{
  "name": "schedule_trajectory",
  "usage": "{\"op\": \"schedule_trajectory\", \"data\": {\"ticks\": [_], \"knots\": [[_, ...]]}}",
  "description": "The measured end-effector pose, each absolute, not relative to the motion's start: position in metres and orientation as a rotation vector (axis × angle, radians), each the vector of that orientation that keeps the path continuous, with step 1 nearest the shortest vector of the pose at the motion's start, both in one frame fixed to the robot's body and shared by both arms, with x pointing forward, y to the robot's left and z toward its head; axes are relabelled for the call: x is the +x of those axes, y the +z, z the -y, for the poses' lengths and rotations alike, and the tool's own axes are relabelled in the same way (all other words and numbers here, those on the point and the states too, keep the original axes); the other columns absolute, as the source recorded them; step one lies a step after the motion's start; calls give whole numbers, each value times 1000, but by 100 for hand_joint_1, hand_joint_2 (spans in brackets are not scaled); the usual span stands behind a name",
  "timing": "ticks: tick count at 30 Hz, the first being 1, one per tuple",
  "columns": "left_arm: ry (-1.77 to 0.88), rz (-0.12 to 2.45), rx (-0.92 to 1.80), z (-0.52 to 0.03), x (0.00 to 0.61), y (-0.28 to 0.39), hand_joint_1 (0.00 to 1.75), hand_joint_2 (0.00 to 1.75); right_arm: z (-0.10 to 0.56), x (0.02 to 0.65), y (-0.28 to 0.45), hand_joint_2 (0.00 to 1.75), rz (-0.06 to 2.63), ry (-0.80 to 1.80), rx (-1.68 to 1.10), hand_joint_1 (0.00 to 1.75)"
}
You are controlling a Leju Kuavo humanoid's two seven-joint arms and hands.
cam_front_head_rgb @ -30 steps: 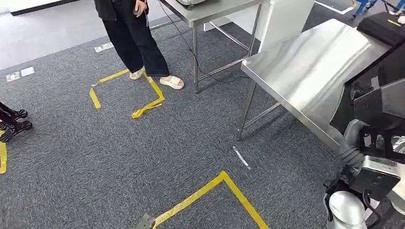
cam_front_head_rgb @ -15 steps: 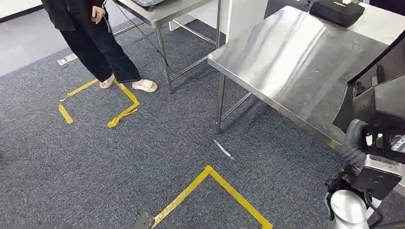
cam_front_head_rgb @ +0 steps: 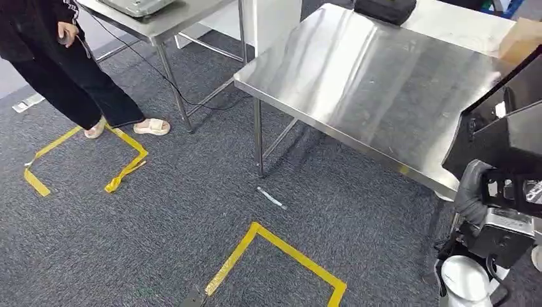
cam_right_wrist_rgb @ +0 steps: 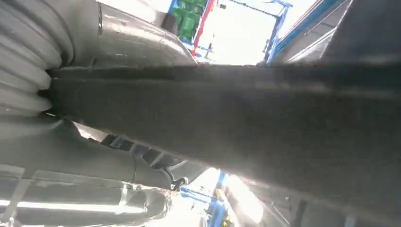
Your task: Take the parts from the cabinet and place them on the table.
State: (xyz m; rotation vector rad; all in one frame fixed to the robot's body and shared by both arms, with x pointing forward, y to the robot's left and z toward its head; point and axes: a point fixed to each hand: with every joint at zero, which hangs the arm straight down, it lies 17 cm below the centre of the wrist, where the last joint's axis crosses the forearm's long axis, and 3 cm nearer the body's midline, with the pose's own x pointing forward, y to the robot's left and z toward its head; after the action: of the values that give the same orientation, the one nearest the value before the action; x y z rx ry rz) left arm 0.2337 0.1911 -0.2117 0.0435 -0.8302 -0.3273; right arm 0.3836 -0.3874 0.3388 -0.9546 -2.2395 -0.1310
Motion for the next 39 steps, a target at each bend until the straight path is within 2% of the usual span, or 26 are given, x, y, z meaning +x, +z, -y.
{"op": "schedule_trajectory", "data": {"ticks": [39], "knots": [[-334, 828, 21, -184, 234, -211, 0, 175, 389, 388, 344, 175, 2223, -32, -1062, 175]]}}
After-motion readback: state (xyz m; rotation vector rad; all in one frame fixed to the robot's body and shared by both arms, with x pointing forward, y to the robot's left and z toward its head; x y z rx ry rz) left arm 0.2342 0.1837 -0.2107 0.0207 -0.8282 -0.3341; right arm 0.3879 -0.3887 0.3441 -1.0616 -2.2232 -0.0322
